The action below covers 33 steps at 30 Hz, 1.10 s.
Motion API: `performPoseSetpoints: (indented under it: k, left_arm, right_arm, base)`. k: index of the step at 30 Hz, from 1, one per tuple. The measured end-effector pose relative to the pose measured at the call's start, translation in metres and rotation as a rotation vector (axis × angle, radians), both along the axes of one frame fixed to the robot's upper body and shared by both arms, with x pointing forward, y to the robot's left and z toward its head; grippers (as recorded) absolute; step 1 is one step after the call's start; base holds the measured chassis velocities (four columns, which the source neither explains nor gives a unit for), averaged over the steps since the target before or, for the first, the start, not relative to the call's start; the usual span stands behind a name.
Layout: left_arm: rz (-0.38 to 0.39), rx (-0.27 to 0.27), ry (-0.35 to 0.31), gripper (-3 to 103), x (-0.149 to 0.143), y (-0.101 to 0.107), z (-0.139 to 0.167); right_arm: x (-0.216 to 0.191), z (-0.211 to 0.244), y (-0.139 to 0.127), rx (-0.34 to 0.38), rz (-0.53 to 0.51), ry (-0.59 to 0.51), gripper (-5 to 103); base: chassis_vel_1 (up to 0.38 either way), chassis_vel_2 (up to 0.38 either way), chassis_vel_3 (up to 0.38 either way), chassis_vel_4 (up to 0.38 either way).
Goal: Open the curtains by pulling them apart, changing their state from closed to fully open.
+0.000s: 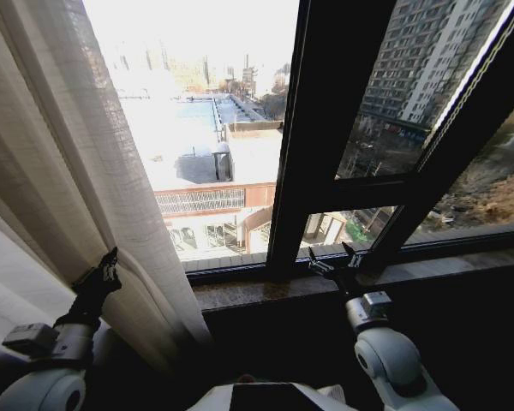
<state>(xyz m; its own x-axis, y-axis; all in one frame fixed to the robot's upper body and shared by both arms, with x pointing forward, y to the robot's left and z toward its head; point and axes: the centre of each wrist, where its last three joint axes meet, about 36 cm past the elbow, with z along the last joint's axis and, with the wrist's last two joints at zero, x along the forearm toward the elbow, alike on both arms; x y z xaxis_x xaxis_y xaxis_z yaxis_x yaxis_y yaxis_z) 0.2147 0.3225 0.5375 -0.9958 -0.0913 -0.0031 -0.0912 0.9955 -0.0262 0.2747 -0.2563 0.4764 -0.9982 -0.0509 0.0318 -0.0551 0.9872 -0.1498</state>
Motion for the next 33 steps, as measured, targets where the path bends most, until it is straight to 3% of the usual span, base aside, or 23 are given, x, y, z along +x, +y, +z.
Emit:
performPoseSetpoints:
  k: [33]
  left_arm:
    - [0.015, -0.007, -0.01, 0, -0.0008, -0.0009, -0.0009]
  right_arm:
    - [0.0004, 0.0005, -0.0003, 0.009, -0.004, -0.005, 100]
  base:
    - [0.276, 0.28, -0.278, -0.276]
